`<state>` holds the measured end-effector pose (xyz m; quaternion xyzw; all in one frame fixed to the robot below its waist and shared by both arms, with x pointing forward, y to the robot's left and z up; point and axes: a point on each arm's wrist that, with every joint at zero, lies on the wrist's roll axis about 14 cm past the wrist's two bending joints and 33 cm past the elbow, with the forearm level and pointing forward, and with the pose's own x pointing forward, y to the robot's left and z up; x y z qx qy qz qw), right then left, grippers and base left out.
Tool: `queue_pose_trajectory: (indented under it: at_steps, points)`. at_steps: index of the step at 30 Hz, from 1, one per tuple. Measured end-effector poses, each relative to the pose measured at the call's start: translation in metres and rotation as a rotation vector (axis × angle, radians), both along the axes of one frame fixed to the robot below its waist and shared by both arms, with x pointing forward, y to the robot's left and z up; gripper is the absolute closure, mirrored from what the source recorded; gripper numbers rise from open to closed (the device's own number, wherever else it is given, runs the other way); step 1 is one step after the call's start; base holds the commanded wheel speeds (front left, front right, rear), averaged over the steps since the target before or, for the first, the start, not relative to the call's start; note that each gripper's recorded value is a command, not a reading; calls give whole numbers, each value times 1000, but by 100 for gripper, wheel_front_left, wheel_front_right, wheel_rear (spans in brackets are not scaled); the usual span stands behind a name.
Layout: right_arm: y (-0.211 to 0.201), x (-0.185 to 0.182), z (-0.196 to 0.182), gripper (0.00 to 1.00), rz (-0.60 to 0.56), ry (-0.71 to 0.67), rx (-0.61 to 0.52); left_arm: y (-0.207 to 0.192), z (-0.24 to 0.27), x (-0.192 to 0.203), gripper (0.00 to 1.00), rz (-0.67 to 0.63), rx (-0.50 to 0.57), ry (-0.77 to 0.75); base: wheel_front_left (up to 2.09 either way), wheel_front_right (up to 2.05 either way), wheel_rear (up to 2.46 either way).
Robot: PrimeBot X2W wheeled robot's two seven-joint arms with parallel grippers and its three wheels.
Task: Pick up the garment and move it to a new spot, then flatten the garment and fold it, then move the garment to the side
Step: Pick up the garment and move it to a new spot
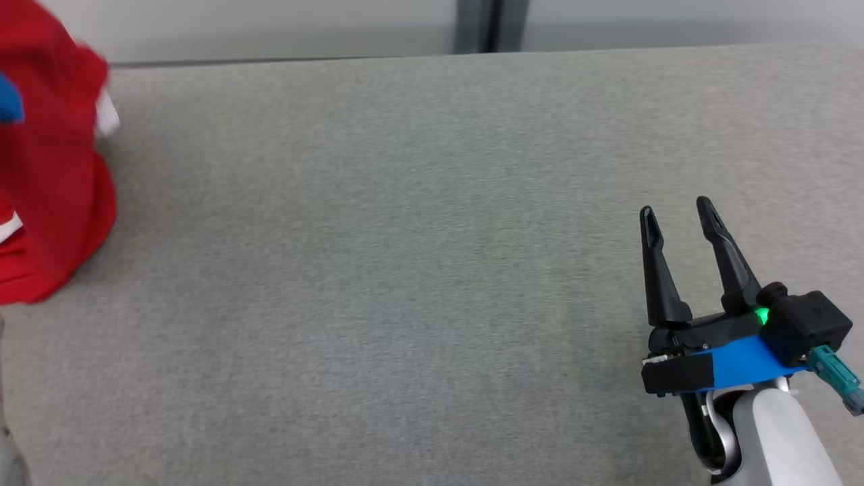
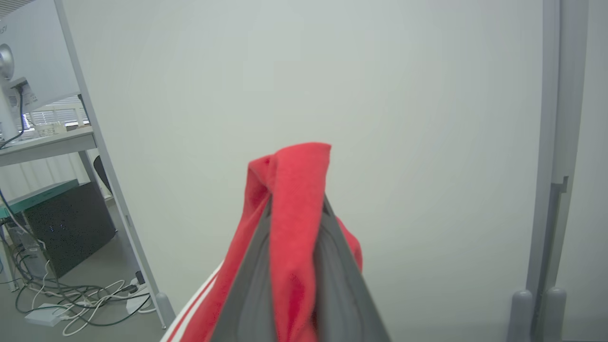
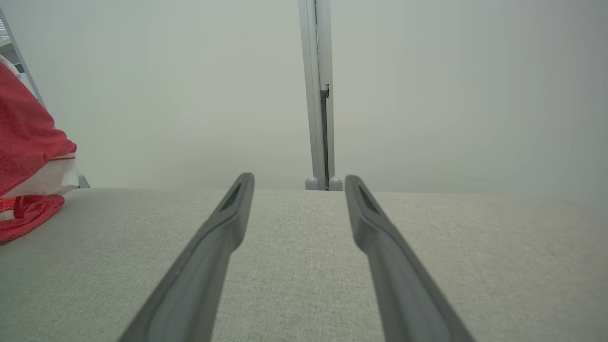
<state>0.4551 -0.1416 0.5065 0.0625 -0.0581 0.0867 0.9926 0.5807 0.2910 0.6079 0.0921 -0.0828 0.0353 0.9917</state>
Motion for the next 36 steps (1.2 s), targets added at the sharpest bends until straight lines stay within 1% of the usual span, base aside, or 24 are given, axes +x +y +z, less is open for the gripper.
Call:
queue_pose_trajectory:
  at_steps: [6, 9, 12, 14, 15, 20, 24, 27, 29, 32, 36]
  points:
    - [-30, -16, 8, 0, -82, -7, 24, -93, 90, 17, 100, -220, -9, -263, 0, 0, 0]
    - [-47, -26, 9, 0, -132, -2, 43, -149, 123, 17, 100, -354, -29, -348, 0, 0, 0]
    - [-66, -37, 11, 0, -186, -1, 46, -204, 148, 10, 100, -490, -44, -410, 0, 0, 0]
    - [-76, -43, 12, 0, -213, -2, 47, -236, 161, 2, 100, -580, -116, -432, 0, 0, 0]
    - [-80, -46, 13, 0, -225, -1, 51, -250, 164, -1, 100, -617, -138, -436, 0, 0, 0]
    - [-98, -60, 17, 0, -281, -7, 64, -304, 177, -18, 100, -755, -157, -451, 0, 0, 0]
    - [-103, -65, 19, 0, -298, -11, 67, -340, 161, -31, 100, -841, -156, -408, 0, 0, 0]
    - [-104, -66, 19, 0, -302, -10, 69, -352, 124, -33, 100, -864, -164, -317, 0, 0, 0]
    - [-104, -65, 18, 0, -301, -9, 70, -353, 90, -33, 100, -862, -198, -231, 0, 0, 0]
    - [-102, -64, 17, 0, -295, -7, 72, -346, 41, -35, 100, -832, -213, -122, 0, 0, 0]
    - [-97, -61, 15, 0, -280, -3, 73, -342, -22, -49, 100, -809, -222, 27, 0, 0, 0]
